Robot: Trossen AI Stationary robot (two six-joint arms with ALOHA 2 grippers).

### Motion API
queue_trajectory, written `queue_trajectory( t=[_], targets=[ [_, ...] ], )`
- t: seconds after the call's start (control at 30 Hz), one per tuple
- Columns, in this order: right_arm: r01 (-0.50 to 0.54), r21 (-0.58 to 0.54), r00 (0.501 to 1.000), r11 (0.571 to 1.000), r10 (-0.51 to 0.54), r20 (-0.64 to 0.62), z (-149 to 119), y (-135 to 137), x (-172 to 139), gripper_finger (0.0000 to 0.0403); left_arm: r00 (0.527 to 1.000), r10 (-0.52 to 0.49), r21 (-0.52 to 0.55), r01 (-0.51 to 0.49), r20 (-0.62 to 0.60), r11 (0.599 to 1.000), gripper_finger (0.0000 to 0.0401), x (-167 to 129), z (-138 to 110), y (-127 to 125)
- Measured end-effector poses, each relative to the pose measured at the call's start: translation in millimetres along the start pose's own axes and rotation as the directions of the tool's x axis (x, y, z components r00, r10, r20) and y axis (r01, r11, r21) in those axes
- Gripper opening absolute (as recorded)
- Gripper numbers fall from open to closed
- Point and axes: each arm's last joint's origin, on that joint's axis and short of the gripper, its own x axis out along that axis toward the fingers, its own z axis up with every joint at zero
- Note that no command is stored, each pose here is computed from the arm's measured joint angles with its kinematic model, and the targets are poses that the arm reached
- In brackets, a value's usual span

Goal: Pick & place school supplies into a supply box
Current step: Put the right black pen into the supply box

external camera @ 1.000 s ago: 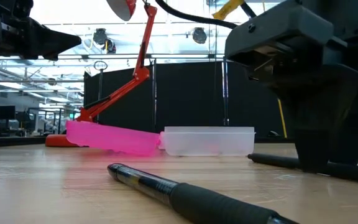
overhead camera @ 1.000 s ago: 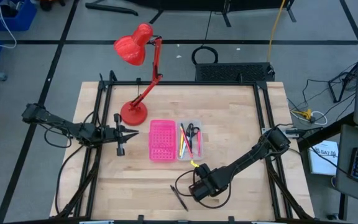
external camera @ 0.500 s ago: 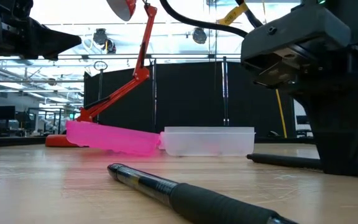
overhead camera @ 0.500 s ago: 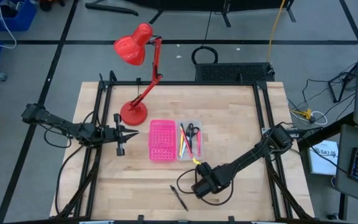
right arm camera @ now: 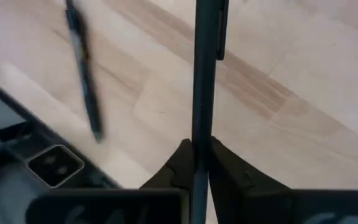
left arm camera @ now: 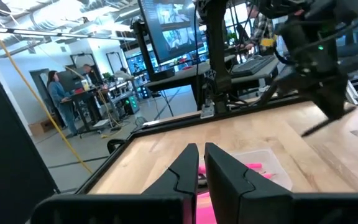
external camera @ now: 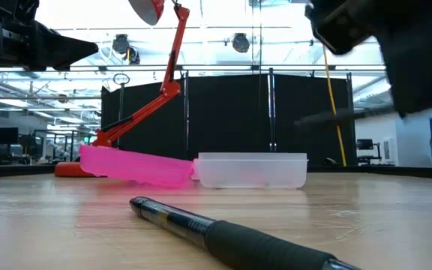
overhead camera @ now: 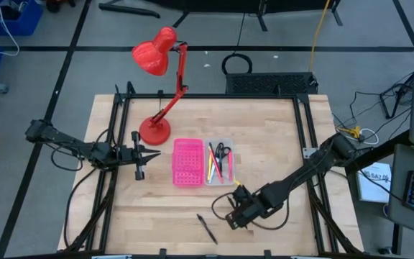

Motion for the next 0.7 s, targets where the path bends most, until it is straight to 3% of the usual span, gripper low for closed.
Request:
queue_trajectory(
  t=[0.17,0.33,0.43,0.7],
  targets=[
    [-0.077,0.069,0.979,0.995,0.062,0.196,16.7,-1.6,-30.4,0.0019,1.0,0.0,-0.002,0.0,0.002,1.0,0.0037,0.0,0.2,0.0],
    [-0.132,0.15,0.926,0.98,0.068,0.372,58.8,-5.2,-50.8,0.0019,1.0,0.005,-0.008,-0.005,0.016,1.0,0.0037,0.0,1.7,0.5],
    [-0.119,0.172,0.916,0.978,0.041,0.4,87.2,-9.6,-52.9,0.0019,1.0,0.006,-0.01,-0.006,0.02,1.0,0.0037,0.0,2.1,0.7],
    [-0.028,0.236,0.944,0.971,-0.052,0.326,146.8,-24.4,-27.6,0.0019,1.0,0.006,-0.006,-0.006,0.02,1.0,0.0037,0.0,2.0,0.7]
  ],
)
